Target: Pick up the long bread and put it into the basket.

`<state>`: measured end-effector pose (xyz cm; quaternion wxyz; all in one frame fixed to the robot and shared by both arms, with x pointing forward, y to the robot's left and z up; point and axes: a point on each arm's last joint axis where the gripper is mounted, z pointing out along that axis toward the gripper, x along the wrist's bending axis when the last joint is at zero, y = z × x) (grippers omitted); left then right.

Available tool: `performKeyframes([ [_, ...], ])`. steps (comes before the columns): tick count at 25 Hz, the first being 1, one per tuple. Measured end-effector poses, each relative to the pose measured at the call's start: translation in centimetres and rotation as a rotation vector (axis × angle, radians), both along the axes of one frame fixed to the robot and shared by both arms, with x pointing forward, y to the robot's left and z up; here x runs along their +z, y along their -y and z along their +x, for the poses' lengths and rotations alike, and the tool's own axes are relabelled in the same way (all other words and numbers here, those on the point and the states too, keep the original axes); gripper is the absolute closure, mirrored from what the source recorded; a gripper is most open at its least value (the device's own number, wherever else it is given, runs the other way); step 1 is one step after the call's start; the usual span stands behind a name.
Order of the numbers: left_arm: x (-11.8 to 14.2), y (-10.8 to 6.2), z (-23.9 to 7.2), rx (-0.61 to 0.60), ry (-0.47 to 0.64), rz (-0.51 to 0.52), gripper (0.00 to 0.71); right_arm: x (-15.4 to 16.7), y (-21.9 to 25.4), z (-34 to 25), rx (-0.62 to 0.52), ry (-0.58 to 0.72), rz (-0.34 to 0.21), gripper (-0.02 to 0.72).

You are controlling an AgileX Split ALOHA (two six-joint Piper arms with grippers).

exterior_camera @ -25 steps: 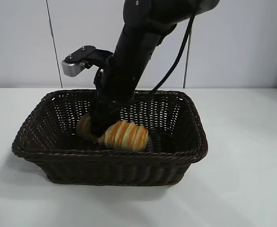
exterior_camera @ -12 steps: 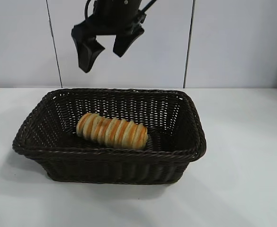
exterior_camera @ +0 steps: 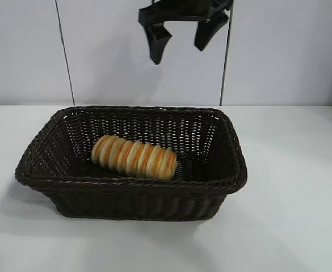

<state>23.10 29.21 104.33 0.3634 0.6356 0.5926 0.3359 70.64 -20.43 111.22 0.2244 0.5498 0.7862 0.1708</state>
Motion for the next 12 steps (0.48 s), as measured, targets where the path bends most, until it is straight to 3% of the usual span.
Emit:
performKeyframes([
  [5, 0.0, 0.0, 0.0, 0.000, 0.000, 0.000, 0.016, 2.2, 7.2, -0.2, -0.165, 0.036, 0.036, 0.008],
  [12, 0.0, 0.0, 0.0, 0.000, 0.000, 0.000, 0.016, 4.2, 12.4, -2.4, -0.276, 0.042, 0.126, 0.008],
])
